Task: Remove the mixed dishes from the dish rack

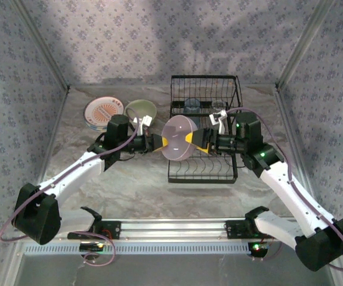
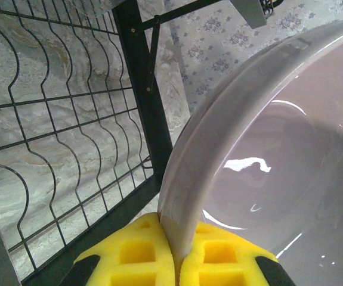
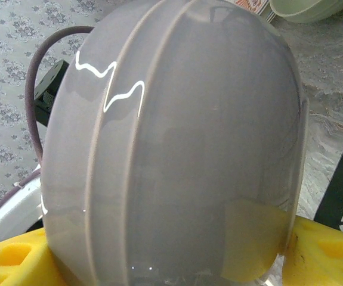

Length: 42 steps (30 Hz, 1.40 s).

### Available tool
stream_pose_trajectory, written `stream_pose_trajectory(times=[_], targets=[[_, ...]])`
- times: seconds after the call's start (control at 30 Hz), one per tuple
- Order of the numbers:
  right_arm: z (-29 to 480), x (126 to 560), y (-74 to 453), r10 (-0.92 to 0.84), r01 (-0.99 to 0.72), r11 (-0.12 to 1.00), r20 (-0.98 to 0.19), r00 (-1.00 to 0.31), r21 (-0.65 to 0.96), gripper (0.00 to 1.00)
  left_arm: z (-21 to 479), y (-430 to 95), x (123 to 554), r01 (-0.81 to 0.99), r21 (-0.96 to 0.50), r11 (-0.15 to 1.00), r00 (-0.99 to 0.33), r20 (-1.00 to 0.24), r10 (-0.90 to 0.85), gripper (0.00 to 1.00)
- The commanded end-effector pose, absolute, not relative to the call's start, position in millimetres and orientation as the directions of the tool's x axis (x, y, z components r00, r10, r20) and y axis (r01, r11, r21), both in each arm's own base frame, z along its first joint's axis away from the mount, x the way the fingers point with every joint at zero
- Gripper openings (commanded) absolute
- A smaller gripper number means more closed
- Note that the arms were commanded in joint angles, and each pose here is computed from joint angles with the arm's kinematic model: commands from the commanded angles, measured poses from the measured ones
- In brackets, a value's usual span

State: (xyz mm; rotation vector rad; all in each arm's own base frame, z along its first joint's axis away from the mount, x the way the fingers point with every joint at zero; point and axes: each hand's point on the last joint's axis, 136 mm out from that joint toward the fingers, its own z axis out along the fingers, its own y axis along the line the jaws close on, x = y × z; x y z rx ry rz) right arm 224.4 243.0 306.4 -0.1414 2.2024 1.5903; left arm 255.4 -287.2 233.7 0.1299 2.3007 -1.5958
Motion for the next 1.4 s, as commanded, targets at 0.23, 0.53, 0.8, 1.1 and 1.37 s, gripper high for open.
stream_pose_trajectory(times=[0.23,0.53,0.8,1.1,1.37], targets=[[343,216,253,0.128,-0.443,0.246,-0.482,-0.867,0.862,0.92,259,-283,253,0.331,-0.888,0.320,-0.907,-0.392,-0.150,0.00],[327,222,249,0.129,-0.416,0.356,-0.484,-0.865,0.837,1.00,257,-277,257,0.302,-0.892,0.337,-0.906,-0.378,-0.188,0.00],[302,227,218,0.080,-0.392,0.707,-0.619,-0.782,0.588,1.00,256,-260,265,0.272,-0.877,0.396,-0.893,-0.383,-0.235,0.00],[299,230,171,0.029,-0.282,0.923,-0.780,-0.625,0.260,1.00,257,-194,275,0.157,-0.752,0.640,-0.832,-0.450,-0.325,0.00],[291,223,175,-0.091,-0.316,0.943,-0.830,-0.551,0.106,1.00,260,-143,302,-0.013,-0.615,0.788,-0.788,-0.479,-0.387,0.00]])
